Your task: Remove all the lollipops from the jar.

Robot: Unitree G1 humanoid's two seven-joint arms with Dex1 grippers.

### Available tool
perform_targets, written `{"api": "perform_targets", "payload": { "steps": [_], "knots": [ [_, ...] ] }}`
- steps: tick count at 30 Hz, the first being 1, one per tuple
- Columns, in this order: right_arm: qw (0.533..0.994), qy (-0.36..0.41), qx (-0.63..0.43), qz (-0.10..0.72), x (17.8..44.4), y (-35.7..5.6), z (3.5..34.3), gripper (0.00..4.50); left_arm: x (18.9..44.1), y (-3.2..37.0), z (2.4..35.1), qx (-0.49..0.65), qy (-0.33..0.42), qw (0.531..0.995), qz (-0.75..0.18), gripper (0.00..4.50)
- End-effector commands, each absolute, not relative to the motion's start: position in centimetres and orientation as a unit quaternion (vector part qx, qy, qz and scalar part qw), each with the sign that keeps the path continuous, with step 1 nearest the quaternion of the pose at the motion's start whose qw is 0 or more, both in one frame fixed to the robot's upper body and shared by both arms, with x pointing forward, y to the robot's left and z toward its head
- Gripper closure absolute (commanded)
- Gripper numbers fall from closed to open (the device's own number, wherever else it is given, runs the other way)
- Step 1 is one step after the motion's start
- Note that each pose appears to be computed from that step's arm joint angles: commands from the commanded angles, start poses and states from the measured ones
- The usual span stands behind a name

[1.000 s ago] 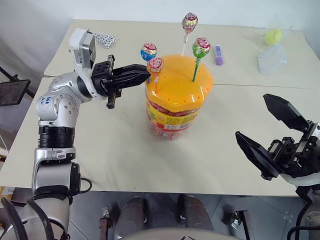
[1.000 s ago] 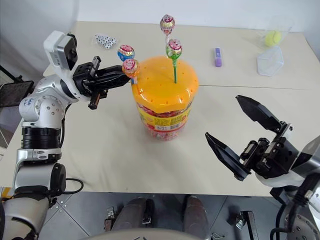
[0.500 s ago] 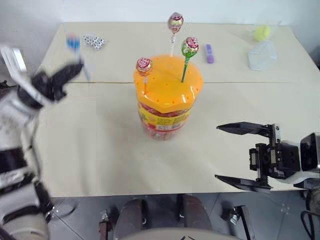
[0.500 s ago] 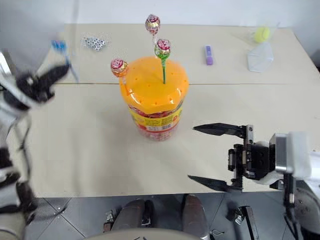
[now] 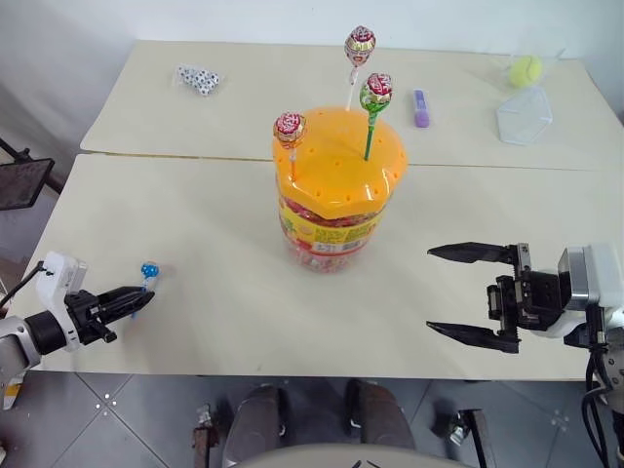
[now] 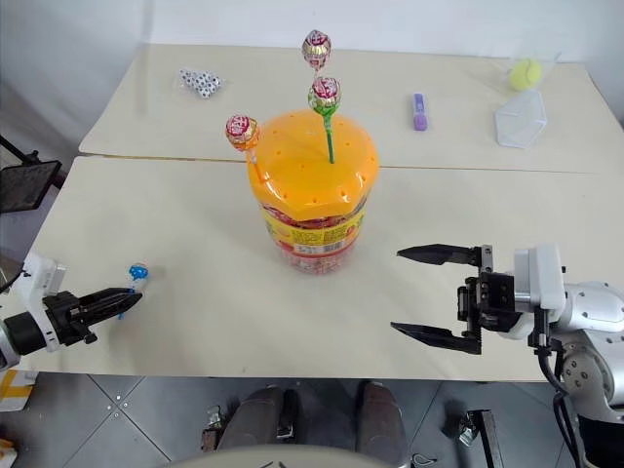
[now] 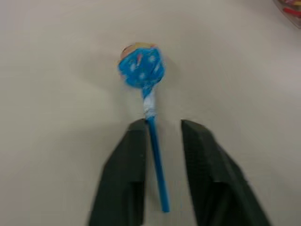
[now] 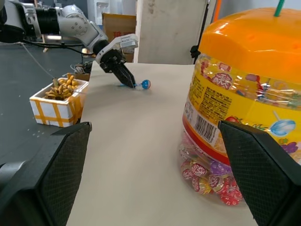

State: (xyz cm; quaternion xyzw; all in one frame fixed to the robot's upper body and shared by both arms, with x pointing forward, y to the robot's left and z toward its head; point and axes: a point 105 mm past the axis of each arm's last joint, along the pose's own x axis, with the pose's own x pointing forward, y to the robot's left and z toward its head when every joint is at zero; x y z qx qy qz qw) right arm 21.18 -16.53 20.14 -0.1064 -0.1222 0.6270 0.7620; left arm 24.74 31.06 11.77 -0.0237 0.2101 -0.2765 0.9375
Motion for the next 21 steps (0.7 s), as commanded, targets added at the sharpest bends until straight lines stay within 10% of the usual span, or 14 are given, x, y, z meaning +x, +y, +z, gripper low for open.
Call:
{"api": "perform_targets", "payload": {
  "steps": [1, 11, 21],
  "knots": [
    [0.769, -0.163, -0.096, 0.611, 20.9, -16.2, 21.9, 0.00, 25.7, 32.5, 15.8, 0.079, 0.154, 0.937, -0.303, 2.05],
    [0.831, -0.271, -0.044, 0.483, 19.6, -18.1, 26.5, 0.00, 28.0, 19.7, 28.5, 0.052, -0.088, 0.785, -0.611, 2.05],
    [0.843, -0.297, -0.044, 0.446, 18.6, -18.0, 27.1, 0.00, 28.6, 11.7, 29.0, 0.031, -0.129, 0.710, -0.692, 2.05]
  ]
}}
